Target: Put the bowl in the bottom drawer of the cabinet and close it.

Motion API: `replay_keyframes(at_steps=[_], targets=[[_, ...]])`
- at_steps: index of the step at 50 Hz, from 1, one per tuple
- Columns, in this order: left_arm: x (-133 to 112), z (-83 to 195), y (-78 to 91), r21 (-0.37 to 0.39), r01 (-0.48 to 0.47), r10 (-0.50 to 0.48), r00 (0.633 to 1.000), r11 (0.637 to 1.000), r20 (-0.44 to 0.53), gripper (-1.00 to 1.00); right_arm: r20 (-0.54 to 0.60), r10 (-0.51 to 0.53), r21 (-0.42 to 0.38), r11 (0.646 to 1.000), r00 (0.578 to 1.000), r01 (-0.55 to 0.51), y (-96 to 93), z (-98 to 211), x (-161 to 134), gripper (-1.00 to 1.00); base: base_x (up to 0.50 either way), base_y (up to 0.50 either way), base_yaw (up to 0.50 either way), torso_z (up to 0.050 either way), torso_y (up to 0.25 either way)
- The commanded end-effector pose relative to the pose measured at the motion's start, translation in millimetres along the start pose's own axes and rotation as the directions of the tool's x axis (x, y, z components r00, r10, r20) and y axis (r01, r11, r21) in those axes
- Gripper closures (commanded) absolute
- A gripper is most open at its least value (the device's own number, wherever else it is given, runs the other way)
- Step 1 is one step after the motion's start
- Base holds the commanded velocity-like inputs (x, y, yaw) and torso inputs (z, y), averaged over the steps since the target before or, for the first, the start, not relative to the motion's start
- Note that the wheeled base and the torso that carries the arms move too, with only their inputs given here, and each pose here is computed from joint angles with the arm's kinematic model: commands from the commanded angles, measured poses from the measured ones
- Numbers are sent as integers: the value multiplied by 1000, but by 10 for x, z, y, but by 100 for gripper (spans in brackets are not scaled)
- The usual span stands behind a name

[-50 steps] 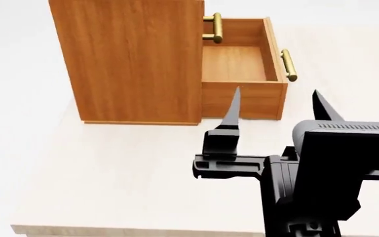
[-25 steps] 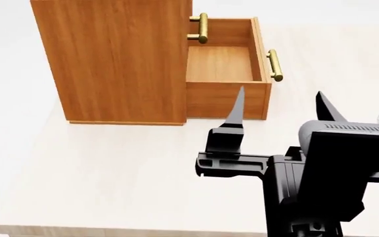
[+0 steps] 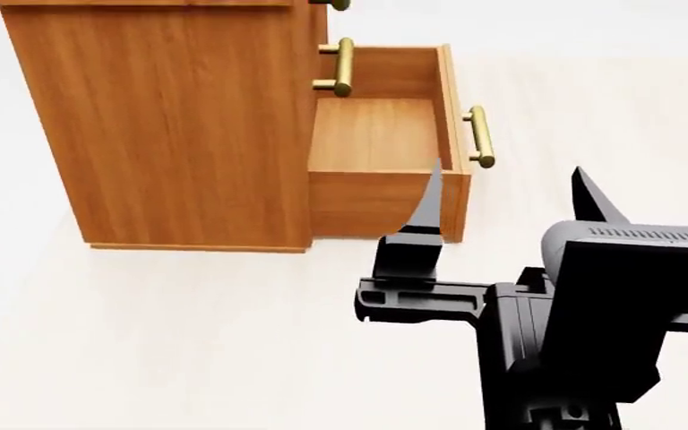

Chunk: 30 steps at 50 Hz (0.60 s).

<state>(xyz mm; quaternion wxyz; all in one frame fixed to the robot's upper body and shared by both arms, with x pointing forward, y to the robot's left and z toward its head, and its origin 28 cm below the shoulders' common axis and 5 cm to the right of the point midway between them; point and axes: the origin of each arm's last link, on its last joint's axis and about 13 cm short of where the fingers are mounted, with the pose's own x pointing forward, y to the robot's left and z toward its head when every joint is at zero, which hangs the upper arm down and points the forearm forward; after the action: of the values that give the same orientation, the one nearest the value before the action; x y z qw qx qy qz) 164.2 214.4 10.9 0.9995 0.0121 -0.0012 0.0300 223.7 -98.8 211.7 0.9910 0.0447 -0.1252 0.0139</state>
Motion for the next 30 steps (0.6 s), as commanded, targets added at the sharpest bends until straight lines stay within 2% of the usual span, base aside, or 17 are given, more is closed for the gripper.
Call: replay_keyframes(at_steps=[1, 30], targets=[[8, 0, 0, 3, -1, 1, 1000, 1000, 3, -100, 0, 9, -7, 1000, 1000, -9, -1, -13, -4, -100, 500, 0, 0, 0, 0], [9, 2, -7, 2, 0, 0, 1000, 1000, 4, -100, 9, 20, -19, 1000, 1000, -20, -17, -15, 8, -100, 500, 0, 0, 0, 0]])
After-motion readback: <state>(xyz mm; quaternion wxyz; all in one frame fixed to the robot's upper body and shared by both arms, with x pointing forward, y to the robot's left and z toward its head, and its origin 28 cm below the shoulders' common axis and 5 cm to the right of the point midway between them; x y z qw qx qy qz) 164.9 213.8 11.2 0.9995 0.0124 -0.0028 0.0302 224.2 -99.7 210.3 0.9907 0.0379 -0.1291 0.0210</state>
